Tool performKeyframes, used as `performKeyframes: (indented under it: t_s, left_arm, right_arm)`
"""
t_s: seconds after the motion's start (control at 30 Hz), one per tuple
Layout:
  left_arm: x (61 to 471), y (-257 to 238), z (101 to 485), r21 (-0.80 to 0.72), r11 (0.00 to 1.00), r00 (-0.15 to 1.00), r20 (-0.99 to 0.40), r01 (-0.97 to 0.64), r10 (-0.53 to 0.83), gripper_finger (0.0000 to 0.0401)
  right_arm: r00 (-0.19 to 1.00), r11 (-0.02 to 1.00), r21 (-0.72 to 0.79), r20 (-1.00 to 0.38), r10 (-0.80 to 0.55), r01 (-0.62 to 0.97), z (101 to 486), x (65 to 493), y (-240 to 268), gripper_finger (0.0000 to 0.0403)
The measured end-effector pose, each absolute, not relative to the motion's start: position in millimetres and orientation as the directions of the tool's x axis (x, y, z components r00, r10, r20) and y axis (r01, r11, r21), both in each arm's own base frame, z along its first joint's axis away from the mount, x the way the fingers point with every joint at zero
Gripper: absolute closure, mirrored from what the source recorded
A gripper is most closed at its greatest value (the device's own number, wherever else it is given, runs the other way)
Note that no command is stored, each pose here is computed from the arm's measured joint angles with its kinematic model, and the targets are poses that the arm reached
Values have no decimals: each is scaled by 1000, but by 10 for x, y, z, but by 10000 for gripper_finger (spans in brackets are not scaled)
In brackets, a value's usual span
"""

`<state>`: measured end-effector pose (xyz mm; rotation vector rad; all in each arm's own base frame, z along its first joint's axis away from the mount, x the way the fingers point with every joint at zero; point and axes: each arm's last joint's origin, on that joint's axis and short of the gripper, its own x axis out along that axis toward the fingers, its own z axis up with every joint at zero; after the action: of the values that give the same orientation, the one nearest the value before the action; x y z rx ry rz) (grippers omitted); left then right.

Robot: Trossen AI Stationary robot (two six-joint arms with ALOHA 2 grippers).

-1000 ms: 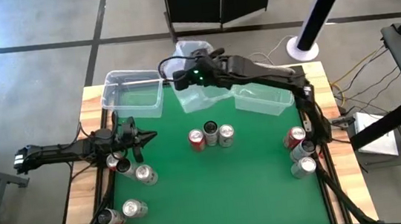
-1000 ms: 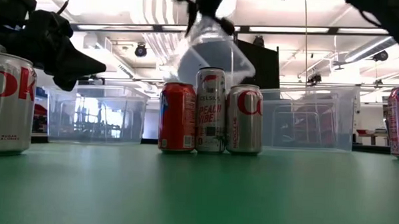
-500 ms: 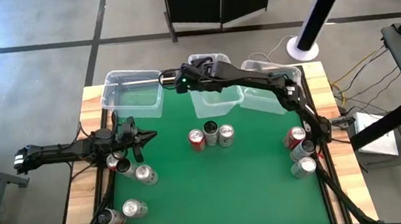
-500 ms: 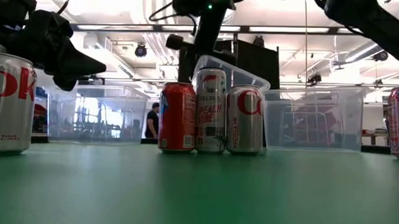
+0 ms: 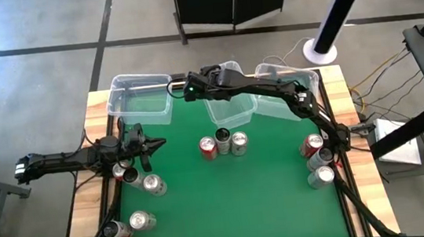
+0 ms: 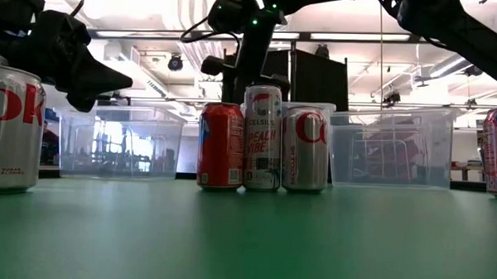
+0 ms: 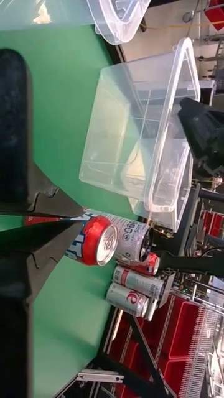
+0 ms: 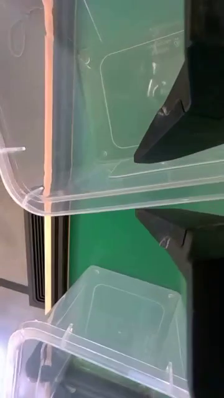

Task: Sort soda cans
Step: Move the bottom middle transparent bin to the top middle of the table

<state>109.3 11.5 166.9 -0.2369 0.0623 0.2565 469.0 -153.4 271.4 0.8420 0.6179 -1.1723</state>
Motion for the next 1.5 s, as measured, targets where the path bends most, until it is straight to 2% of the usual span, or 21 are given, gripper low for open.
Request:
performKeyframes:
  t_s: [0.13, 0.3, 0.4, 0.57, 0.73, 0.8, 0.87, 1.2, 1.5]
  left_arm:
    - [1092, 115, 1669, -224, 940, 966, -90, -258, 244, 397]
    - [1092, 115, 1669, -225, 939, 966, -90, -258, 244, 397]
    - [1092, 115, 1671, -233, 938, 966, -89, -258, 244, 397]
    - [1094, 115, 1684, -240, 937, 967, -75, -255, 244, 397]
    - [1095, 114, 1698, -257, 933, 968, -61, -250, 243, 397]
    - [1097, 114, 1701, -261, 932, 968, -58, -250, 243, 397]
    - [1097, 114, 1699, -264, 932, 968, -60, -250, 243, 397]
    - [1105, 114, 1698, -264, 932, 968, -61, -250, 243, 397]
    - [1105, 114, 1708, -281, 927, 969, -51, -247, 242, 397]
  right_arm:
    - [311, 208, 235, -790, -528, 949, 2780, 4675, -1526, 255]
    - [379, 398, 190, -793, -477, 898, 3129, 4509, -1477, 229]
    - [327, 458, 96, -827, -457, 884, 3380, 4246, -1396, 216]
    - [84, 403, -88, -916, -392, 911, 3480, 3830, -1280, 206]
    - [199, 415, 81, -948, -249, 906, 3545, 3699, -1158, 202]
    - [74, 373, -27, -965, -253, 927, 3483, 3540, -1124, 202]
    - [29, 325, -69, -957, -287, 943, 3404, 3438, -1123, 202]
    - [79, 224, 30, -973, -216, 974, 2900, 3135, -1013, 202]
    - [244, 248, 183, -940, -240, 951, 2743, 3257, -1118, 202]
